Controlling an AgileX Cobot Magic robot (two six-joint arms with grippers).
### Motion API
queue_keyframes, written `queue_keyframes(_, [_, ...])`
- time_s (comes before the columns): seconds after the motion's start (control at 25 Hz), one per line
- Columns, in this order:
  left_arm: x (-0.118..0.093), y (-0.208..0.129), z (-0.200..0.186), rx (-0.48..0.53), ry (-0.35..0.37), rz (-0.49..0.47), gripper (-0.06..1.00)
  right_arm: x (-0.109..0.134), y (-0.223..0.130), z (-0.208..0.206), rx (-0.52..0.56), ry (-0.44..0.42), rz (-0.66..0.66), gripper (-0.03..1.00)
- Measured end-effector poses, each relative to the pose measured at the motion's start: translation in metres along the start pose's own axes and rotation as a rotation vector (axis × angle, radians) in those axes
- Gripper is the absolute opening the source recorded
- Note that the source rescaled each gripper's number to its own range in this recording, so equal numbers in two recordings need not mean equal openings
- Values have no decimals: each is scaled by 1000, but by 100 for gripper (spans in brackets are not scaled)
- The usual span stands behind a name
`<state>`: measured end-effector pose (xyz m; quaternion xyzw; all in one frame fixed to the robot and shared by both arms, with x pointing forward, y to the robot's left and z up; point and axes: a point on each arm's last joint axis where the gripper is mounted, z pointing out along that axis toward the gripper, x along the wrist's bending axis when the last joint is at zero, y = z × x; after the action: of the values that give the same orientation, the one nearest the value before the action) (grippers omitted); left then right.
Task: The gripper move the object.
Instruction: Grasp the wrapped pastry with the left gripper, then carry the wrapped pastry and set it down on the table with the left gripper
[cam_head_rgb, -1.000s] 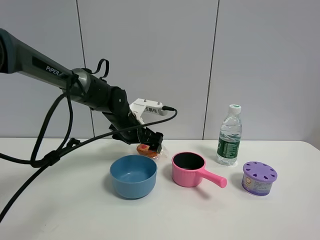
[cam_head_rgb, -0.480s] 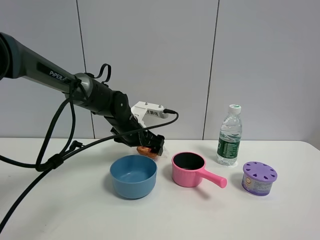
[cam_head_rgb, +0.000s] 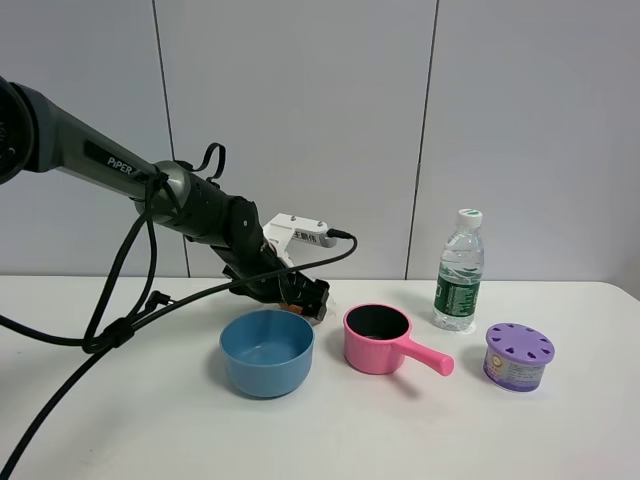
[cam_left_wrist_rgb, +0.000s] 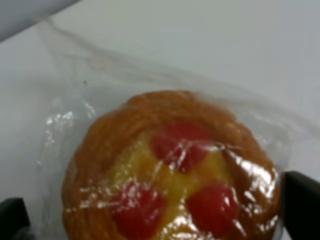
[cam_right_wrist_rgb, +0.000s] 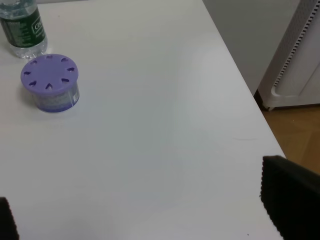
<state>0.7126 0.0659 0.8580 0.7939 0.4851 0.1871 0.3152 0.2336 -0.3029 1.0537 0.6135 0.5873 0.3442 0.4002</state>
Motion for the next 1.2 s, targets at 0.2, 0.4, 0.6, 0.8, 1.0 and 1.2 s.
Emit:
queue_keyframes(0.2, [0, -1, 1, 0, 0, 0, 66, 0, 0, 0, 0, 0, 0, 100])
queue_keyframes(0.4, [-1, -1, 1, 0, -1, 2, 2, 0, 0, 0, 0, 0, 0, 100])
queue_keyframes(0.6, [-9, 6, -6, -10, -11, 13, 2, 0, 0, 0, 0, 0, 0, 100])
queue_keyframes(0.8, [-10, 46, -50, -109, -14, 16, 2, 0, 0, 0, 0, 0, 0, 100])
queue_keyframes(1.0, [-18, 85, -122, -133, -39, 13, 2, 0, 0, 0, 0, 0, 0, 100])
queue_keyframes(1.2, [-39, 103, -189, -92, -99, 28, 2, 0, 0, 0, 0, 0, 0, 100])
